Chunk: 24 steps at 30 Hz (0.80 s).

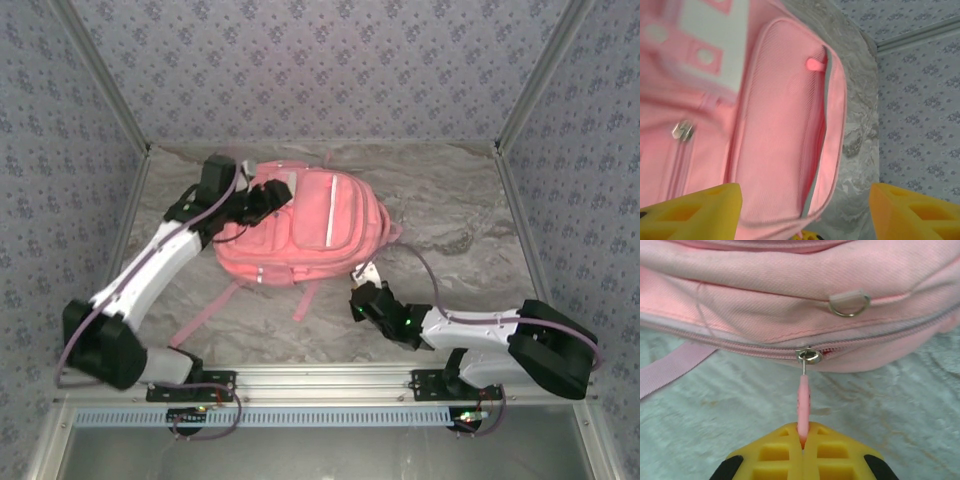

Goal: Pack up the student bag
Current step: Zip the student bag at the top-center of the table.

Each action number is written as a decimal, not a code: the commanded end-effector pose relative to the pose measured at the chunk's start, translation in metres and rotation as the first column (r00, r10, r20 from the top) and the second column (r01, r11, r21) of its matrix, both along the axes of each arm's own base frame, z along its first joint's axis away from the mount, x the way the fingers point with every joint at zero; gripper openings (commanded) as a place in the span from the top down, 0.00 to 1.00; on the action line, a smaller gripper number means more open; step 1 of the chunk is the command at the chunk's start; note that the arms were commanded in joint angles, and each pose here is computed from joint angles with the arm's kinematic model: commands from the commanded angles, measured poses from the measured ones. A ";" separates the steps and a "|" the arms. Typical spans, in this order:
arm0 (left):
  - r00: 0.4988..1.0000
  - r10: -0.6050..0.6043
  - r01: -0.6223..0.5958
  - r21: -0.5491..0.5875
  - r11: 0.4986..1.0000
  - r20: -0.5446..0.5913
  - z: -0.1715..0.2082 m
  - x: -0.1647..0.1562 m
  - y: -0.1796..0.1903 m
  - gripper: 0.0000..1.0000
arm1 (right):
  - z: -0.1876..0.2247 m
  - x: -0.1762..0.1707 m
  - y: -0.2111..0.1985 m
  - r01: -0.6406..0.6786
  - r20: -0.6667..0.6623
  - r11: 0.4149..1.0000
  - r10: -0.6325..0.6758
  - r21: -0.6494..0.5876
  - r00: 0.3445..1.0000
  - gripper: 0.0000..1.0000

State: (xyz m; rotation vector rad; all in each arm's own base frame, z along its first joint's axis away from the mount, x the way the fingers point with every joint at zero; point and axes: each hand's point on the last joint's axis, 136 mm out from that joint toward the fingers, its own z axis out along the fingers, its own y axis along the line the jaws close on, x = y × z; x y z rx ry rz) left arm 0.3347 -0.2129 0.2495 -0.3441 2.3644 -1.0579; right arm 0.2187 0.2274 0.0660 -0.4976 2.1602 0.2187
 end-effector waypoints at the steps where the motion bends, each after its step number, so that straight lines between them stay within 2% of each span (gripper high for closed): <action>1: 0.974 0.138 -0.129 0.059 0.990 -0.182 -0.053 -0.044 0.031 0.29 | 0.010 -0.016 0.022 -0.052 -0.010 0.998 0.052 0.047 0.999 1.00; 6: 0.919 0.244 -0.252 0.016 0.968 -0.309 -0.103 -0.100 0.049 0.26 | 0.012 -0.041 0.064 -0.179 -0.042 0.980 0.184 0.088 0.982 1.00; 9: 0.904 0.267 -0.298 -0.044 0.954 -0.334 -0.121 -0.110 0.047 0.27 | 0.013 -0.052 0.091 -0.247 -0.034 0.965 0.251 0.094 0.968 1.00; 16: 0.920 0.286 -0.316 -0.076 0.946 -0.268 -0.131 -0.099 0.045 0.31 | 0.007 -0.066 0.131 -0.339 -0.001 0.940 0.339 0.037 0.941 1.00; 24: 0.922 0.327 -0.342 -0.043 0.939 -0.209 -0.138 -0.088 0.052 0.39 | 0.003 -0.069 0.133 -0.347 -0.001 0.938 0.347 0.011 0.938 1.00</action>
